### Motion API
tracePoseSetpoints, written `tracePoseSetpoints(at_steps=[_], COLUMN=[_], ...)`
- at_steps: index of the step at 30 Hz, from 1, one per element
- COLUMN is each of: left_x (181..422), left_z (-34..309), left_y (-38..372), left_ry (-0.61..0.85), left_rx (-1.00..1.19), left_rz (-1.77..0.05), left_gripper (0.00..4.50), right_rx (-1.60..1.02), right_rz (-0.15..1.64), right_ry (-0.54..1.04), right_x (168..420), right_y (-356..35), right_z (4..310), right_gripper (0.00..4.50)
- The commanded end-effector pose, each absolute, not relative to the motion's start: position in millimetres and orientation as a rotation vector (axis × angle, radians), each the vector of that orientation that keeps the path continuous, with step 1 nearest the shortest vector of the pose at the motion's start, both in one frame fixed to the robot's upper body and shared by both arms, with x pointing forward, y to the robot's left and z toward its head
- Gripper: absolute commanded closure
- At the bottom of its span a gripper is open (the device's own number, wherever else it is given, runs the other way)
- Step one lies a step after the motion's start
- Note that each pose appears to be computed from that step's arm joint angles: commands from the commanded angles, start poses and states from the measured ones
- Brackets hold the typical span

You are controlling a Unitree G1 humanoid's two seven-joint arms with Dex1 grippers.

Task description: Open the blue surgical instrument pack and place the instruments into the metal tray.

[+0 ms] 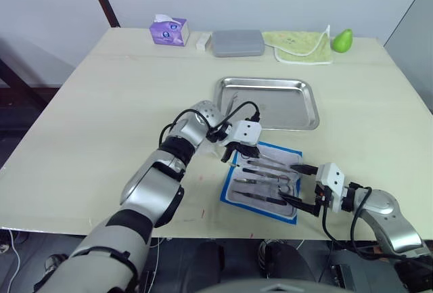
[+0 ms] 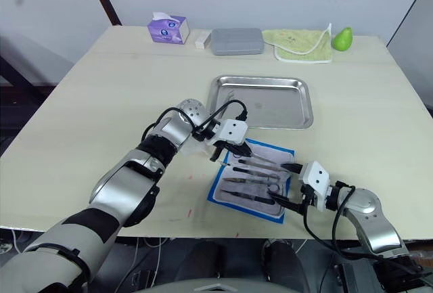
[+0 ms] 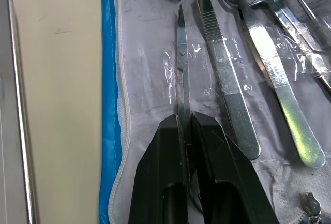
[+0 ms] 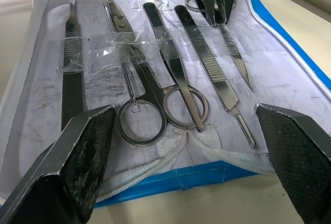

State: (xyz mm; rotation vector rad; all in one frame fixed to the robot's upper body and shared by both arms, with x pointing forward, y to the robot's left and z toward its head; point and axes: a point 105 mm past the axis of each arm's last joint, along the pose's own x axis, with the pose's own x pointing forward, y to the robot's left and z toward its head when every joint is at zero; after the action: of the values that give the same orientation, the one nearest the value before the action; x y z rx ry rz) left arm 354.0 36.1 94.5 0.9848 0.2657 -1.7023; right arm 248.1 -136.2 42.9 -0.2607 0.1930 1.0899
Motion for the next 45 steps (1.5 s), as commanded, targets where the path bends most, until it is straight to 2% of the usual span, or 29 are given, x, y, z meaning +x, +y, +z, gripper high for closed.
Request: tracePoseSetpoints(at_steps=[1, 28, 38, 45], left_x=[354.0, 356.0, 359.4, 365.6], left_z=[79.8, 135.2, 143.6, 155.7], left_y=[43.1, 33.3, 52.2, 94.9], left_ry=[0.344, 0.472, 0.506, 0.530], left_rx=[1.022, 1.095, 1.123, 1.133], left_rz=[-1.679, -1.611, -1.582, -1.488], left_gripper=[4.46, 4.46, 4.46, 4.46], right_rx=[-0.243, -0.292, -0.296, -0.294], right_rz=[1.122, 1.140, 1.144, 1.142], right_ry=[0.397, 0.505, 0.519, 0.520], right_x=[226.8, 227.1, 227.3, 227.8], right_y=[-136.0, -132.2, -132.4, -134.8], right_z=[-0.4, -18.8, -21.5, -21.5], right_gripper=[0.00, 0.00, 0.00, 0.00])
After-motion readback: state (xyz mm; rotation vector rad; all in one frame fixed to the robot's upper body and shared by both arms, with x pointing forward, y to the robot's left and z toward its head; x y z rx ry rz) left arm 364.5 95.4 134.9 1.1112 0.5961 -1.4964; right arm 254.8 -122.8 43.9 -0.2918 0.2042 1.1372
